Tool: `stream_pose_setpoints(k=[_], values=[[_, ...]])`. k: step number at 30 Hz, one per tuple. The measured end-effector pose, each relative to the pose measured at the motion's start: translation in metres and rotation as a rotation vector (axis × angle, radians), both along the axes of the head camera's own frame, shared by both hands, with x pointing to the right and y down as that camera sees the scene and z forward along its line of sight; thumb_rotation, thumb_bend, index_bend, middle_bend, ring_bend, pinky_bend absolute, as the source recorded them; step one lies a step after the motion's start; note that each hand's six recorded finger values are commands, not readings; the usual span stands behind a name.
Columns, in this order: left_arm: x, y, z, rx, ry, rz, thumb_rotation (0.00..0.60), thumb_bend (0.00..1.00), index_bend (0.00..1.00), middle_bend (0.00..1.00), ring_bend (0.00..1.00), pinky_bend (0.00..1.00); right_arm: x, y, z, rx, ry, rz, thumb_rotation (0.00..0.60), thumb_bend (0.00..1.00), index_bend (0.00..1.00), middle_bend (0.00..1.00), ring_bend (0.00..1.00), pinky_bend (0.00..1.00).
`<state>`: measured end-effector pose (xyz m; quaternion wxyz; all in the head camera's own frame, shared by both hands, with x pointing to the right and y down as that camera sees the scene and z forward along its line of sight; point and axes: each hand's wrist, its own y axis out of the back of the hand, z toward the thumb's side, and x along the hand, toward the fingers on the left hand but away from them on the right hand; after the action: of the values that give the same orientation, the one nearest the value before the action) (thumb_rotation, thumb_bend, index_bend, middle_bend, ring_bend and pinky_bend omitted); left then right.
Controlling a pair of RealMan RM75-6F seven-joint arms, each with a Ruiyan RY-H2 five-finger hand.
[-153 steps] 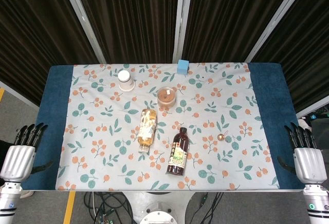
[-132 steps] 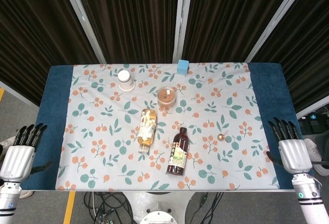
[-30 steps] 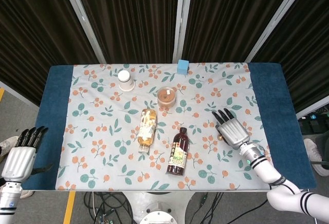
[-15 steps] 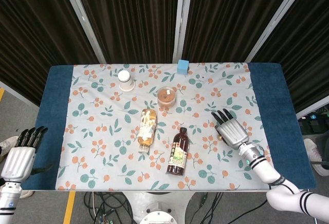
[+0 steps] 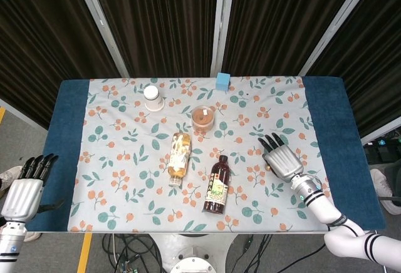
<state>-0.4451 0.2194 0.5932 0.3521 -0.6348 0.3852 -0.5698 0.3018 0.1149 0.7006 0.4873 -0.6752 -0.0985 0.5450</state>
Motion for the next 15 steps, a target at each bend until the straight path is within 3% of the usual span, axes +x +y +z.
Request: stream_pose_setpoints(k=[15], values=[[0.001,-0.001,-0.001,0.002,0.004,0.002,0.6,0.0,0.04,0.05,0.0,0.05,0.003,-0.01,-0.017,0.045,-0.038,0.023,0.6,0.38,0.67,0.13,0.0,0.0]])
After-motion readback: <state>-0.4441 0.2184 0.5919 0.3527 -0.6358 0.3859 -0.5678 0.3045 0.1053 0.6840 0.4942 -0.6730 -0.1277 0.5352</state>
